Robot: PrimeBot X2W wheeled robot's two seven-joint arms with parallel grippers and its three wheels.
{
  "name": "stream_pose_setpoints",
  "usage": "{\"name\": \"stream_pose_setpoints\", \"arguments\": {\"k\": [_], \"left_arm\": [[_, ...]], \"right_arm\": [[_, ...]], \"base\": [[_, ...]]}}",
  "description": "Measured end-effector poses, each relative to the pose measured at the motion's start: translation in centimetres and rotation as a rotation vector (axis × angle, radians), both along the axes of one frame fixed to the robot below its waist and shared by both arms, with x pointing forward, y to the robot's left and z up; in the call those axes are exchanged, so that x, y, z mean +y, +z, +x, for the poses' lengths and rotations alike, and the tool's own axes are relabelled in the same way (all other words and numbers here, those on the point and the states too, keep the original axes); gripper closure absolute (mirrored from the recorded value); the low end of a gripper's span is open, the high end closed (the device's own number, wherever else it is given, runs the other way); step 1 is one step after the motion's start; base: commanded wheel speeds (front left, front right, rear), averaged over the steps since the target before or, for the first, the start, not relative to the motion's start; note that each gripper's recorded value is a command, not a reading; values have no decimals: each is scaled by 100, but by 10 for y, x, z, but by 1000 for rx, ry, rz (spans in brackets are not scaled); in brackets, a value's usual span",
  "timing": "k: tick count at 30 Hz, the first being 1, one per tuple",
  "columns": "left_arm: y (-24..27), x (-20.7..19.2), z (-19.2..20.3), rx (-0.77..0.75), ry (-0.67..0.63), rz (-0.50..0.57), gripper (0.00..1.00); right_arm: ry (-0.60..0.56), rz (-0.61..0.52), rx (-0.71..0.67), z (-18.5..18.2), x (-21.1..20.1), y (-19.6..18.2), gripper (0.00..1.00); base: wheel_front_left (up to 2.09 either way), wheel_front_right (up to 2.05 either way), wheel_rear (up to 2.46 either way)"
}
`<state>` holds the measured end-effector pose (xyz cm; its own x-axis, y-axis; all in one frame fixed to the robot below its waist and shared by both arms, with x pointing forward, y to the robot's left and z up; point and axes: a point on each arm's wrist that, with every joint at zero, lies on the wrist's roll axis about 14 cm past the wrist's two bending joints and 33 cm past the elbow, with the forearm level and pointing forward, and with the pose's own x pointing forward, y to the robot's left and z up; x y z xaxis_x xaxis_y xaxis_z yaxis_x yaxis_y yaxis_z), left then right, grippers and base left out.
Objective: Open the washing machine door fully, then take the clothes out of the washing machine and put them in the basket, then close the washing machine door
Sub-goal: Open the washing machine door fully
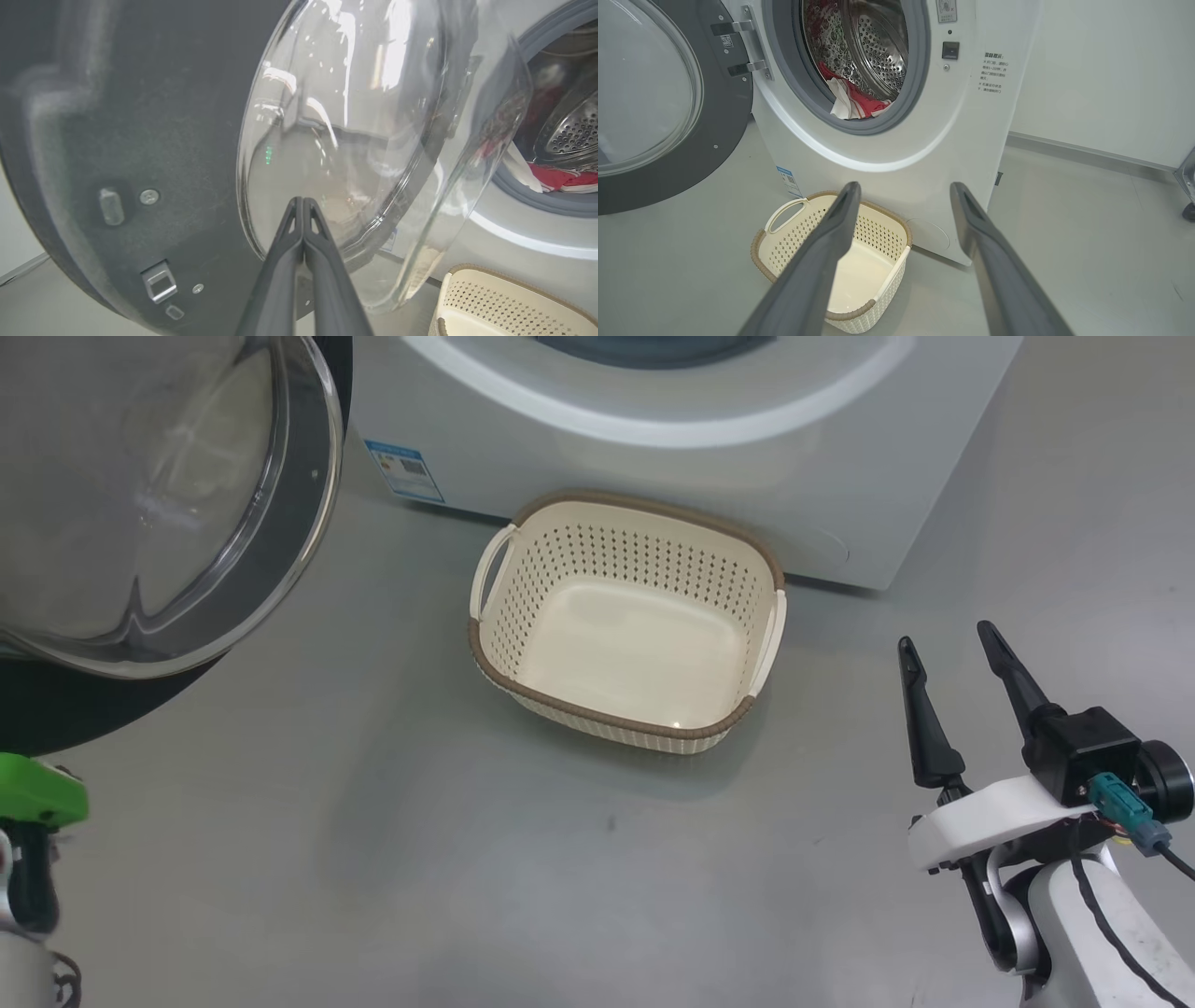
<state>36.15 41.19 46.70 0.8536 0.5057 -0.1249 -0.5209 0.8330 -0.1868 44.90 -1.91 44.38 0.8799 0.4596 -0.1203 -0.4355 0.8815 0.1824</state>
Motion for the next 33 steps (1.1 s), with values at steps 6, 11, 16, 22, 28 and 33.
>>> {"name": "stream_pose_setpoints", "arguments": {"k": [6, 11, 16, 22, 28, 33], "left_arm": [[0, -28, -5, 5, -97, 22, 100], [0, -66, 2, -4, -212, 32, 100], [-9, -106, 5, -12, -302, -7, 100], [12, -149, 20, -106, -403, -21, 100], [8, -182, 19, -124, -461, -75, 100], [22, -203, 24, -172, -518, -72, 100]], "right_arm": [[-40, 29, -54, -7, -7, 24, 0], [-82, 30, -78, -17, -22, 34, 0], [-135, 40, -89, -27, -39, 42, 0], [-212, 29, -111, -41, -67, 51, 0], [-281, 27, -133, -51, -92, 57, 0], [-320, 23, -151, -60, -106, 62, 0]], "base": [[0, 0, 0], [0, 0, 0], [0, 0, 0], [0, 0, 0], [0, 0, 0], [0, 0, 0]]}}
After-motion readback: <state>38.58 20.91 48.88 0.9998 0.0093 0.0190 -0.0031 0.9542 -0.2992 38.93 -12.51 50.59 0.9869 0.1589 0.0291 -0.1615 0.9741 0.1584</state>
